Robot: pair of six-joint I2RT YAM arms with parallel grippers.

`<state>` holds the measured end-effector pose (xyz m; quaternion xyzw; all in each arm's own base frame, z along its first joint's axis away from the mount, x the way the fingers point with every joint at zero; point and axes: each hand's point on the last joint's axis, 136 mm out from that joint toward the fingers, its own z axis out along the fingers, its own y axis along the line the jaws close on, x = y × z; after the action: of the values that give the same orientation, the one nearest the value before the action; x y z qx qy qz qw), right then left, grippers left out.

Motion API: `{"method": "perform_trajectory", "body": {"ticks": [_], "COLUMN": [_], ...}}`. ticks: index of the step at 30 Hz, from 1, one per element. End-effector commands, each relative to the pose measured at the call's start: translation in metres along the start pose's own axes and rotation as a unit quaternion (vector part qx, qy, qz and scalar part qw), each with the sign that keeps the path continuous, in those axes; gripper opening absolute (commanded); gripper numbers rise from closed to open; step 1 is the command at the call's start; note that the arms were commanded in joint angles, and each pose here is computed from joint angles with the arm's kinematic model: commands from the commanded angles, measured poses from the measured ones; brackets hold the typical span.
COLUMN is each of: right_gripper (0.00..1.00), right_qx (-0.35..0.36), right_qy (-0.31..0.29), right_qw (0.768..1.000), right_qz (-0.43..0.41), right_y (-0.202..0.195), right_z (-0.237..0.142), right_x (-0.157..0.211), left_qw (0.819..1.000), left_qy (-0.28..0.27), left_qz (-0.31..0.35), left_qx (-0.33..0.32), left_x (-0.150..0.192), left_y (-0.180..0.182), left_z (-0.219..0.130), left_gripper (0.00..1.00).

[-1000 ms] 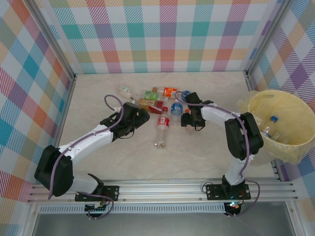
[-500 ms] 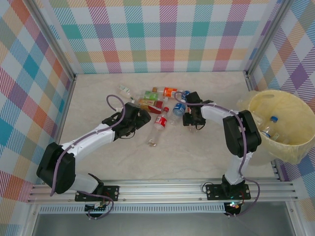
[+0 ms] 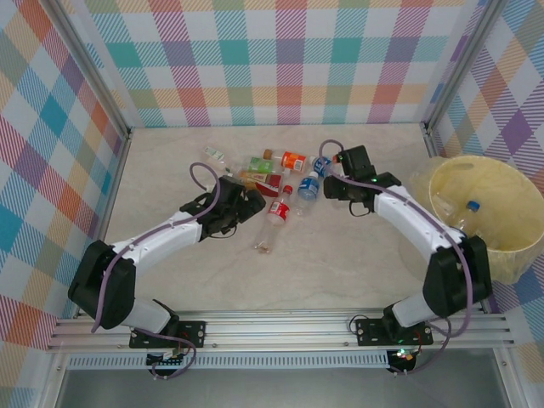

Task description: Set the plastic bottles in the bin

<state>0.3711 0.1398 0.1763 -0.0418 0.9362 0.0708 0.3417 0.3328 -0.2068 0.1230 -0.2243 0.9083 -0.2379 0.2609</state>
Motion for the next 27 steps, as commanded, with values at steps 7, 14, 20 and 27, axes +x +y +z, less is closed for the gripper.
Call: {"method": "perform_trajectory", "body": {"ticks": [7,14,20,27], "right_gripper": [0.49,0.47,0.47,0.49], "right_qx": [-0.071,-0.14,-0.118,0.012], "right_qy": [-0.141,-0.21,-0.268,-0.292], "right_qw": [0.987,0.963,0.95,0.944], "right_qz": [0.034,0.088,0.106,0.154], "right_y": [0.002,-0.033,-0.071,-0.131], "right_z": [-0.095,-0.17,-0.222,-0.254], "right_x": [-0.06,-0.095,-0.113,-0.114], "left_qw": [0.999,0.999,0.999,0.999], "left_qy": [0.001,0.006,0.006,0.005], "left_qz": [0.014,0.015,0.014,0.019], "left_qx": [0.042,0.043,0.042,0.048], "left_x": [-0.009,-0.008,-0.008,-0.009], "left_y": [-0.025,-0.026,-0.026,-0.028], "left_z": [-0.001,0.0,0.0,-0.003], "left_gripper": [1.0,1.0,1.0,1.0]}}
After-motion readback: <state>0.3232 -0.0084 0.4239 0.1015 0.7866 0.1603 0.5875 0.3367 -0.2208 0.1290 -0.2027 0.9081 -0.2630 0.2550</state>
